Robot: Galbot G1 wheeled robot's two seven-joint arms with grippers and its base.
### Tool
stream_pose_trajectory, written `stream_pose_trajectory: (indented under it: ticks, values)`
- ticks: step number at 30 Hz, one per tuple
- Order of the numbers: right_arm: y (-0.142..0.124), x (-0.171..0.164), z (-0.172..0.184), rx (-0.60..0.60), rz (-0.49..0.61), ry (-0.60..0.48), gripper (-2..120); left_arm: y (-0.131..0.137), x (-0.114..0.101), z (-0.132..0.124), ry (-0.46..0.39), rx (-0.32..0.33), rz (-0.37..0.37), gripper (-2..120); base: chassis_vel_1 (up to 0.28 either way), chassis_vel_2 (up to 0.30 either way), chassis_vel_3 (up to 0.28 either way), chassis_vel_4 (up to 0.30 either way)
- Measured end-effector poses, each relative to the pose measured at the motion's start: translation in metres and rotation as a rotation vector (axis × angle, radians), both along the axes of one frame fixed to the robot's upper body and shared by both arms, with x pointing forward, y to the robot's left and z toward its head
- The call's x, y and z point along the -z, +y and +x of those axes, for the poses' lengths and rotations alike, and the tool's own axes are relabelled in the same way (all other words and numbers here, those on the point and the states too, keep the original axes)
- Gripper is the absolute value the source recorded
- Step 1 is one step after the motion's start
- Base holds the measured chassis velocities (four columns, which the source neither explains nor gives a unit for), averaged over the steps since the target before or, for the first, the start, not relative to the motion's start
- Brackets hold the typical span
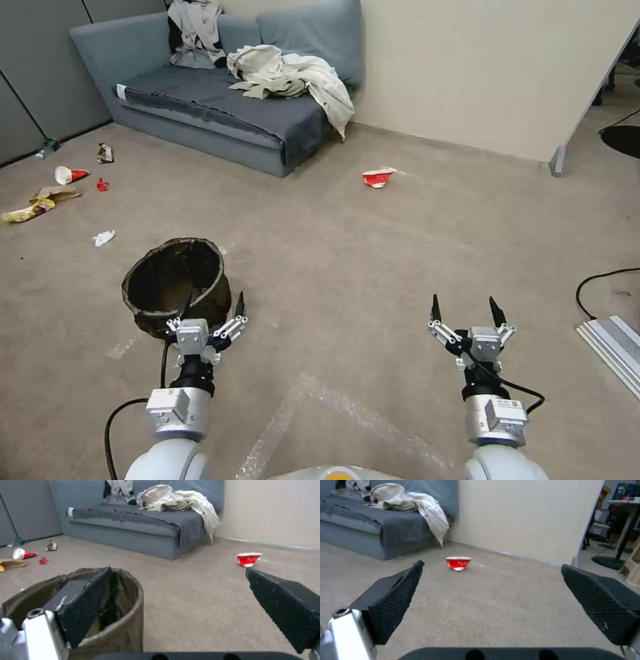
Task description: Pick up the trash can from the floor.
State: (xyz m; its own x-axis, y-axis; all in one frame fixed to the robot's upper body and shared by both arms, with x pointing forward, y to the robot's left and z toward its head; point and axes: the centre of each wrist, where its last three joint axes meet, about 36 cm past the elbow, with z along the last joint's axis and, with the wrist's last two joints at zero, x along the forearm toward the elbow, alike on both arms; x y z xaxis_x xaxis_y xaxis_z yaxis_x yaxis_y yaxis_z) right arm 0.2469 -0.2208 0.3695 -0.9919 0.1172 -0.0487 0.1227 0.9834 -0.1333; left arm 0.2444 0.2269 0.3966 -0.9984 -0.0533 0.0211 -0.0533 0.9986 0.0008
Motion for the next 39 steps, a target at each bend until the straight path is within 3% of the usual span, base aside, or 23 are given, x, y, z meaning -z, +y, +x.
stream_pose_trajectory:
  ticks: [39]
  values:
    - [-0.0044, -0.0027, 0.0009, -0.003, -0.002, 0.026, 100, -0.0012, 0.0026, -0.0044, -0.006, 0.001, 0.04, 100, 0.05, 0.048, 0.048, 0.048]
